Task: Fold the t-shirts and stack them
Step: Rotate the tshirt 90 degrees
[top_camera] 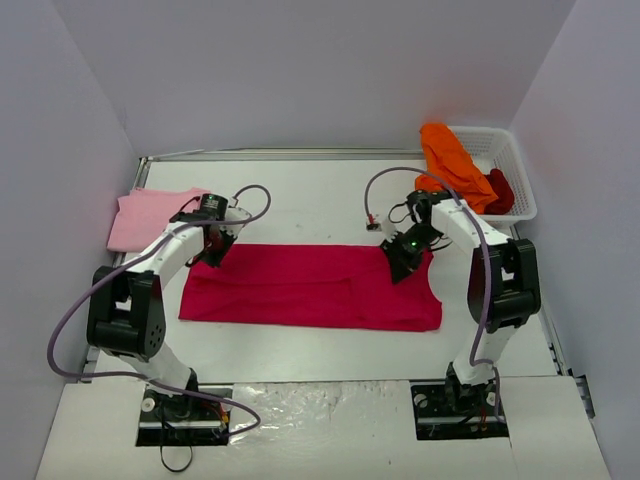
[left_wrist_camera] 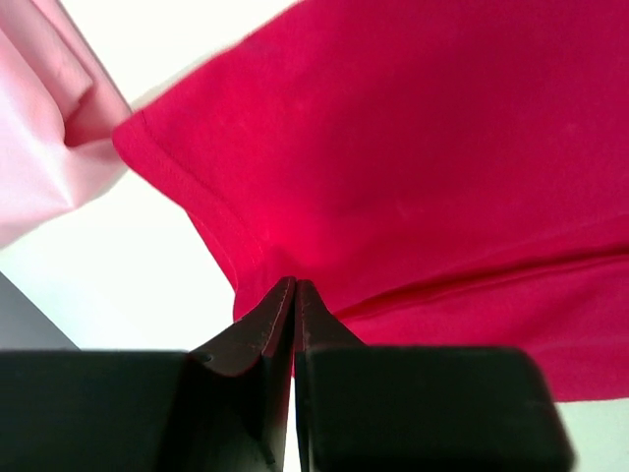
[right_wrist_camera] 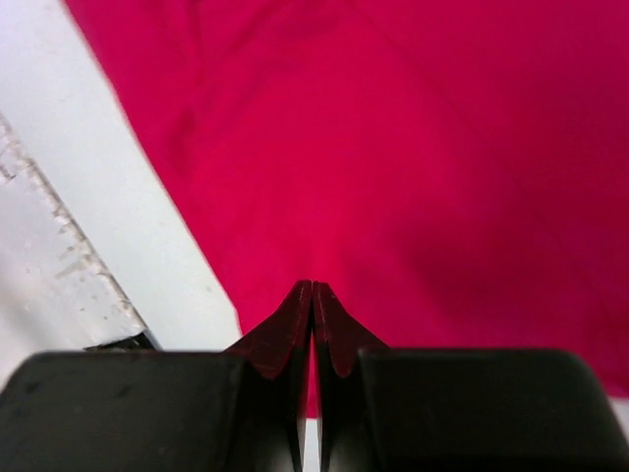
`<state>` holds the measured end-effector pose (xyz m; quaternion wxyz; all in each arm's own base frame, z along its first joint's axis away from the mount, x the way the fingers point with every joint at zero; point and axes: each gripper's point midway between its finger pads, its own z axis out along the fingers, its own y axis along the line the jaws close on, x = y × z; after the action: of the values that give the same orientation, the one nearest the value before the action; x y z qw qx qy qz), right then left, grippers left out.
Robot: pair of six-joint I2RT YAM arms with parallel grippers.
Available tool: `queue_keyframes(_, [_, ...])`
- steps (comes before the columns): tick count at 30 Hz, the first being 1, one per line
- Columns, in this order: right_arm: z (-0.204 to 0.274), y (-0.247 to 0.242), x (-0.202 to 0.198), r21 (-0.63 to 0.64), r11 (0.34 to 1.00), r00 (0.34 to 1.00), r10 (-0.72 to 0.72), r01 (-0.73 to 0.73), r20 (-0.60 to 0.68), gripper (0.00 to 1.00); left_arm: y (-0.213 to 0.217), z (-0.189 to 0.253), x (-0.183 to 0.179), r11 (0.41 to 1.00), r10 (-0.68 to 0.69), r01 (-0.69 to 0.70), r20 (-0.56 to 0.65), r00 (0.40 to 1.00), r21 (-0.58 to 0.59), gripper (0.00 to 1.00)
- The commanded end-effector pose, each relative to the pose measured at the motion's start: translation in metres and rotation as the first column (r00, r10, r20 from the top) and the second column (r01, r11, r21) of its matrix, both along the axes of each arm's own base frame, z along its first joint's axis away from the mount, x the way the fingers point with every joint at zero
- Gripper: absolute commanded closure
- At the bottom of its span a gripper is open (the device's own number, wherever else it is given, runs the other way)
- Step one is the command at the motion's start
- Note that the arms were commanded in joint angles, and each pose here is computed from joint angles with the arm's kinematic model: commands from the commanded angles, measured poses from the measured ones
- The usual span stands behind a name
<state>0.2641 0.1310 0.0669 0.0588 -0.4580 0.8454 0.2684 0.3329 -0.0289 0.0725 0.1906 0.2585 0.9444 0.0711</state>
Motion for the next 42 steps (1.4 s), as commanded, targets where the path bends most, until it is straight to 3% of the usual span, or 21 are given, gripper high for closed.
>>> queue_keyframes(1, [0.002,-0.029,-0.002,-0.065,0.994,0.996,-0.088,0.088,-0.003,1.0,-0.009,0.007,0.016,0.999,-0.052,0.052,0.008,0.999,-0.004,0.98])
queue_keyframes(10, [-0.016,-0.052,0.002,-0.145,0.972,0.982,-0.189,0.187,-0.001,1.0,0.0,-0.015,0.03,0.997,-0.033,0.036,-0.036,0.999,0.067,0.98])
queue_keyframes(27, [-0.082,-0.071,0.014,-0.252,0.933,0.949,-0.294,0.259,-0.115,1.0,0.014,-0.053,0.01,0.987,-0.026,0.056,-0.195,0.981,0.149,0.98])
queue_keyframes(42, [-0.088,-0.066,0.079,-0.253,0.906,0.93,-0.363,0.338,-0.059,1.0,0.017,-0.057,-0.02,0.978,-0.068,0.125,-0.31,0.948,0.168,0.98])
